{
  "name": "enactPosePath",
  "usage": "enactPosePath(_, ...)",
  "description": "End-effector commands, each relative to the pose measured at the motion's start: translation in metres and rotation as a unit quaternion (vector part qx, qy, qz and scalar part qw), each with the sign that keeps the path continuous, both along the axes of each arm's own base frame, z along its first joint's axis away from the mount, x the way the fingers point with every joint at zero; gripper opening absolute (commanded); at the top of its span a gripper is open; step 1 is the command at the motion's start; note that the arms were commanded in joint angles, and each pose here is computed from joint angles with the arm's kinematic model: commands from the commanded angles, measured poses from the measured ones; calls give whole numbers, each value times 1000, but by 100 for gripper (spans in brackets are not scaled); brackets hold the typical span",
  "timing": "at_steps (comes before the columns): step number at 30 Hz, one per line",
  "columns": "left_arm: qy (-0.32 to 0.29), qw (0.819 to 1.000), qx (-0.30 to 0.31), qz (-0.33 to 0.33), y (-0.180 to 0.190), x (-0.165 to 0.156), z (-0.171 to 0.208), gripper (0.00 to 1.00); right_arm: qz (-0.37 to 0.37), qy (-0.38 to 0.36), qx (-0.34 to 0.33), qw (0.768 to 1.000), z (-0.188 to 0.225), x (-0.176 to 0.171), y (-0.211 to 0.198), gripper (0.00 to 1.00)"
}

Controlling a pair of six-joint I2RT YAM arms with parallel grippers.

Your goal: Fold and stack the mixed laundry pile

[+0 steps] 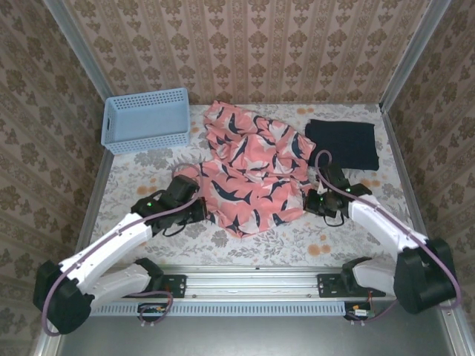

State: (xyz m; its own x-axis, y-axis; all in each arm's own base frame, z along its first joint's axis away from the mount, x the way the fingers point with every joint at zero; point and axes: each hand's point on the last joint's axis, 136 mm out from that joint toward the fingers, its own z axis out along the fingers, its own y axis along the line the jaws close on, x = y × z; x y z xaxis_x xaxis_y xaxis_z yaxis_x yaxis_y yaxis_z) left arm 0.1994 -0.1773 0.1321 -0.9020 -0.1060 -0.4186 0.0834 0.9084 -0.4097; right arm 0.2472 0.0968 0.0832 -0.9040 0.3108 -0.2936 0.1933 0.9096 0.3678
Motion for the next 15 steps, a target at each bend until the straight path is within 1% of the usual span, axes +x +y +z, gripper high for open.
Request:
enactPosePath(1,-28,999,21,-22,6,0,17,0,-12,13,-20,1000,7,-26,-14,0)
enactPosePath(4,-58,997,26,-38,4,6,43,0,-10,4,-6,1000,27,-36,-12,0)
enactPosePath(8,-116,992,20,-37,6,13,88,0,-6,9,19,1000,45,-59,-9,0)
enactPosePath(13,-208,978,17,-20,21,16,154,0,12,34,44,998,62,-87,-5,0)
enactPosePath(15,-225,974,14,-23,21,17,174,0,15,28,52,998,71,-89,-3,0)
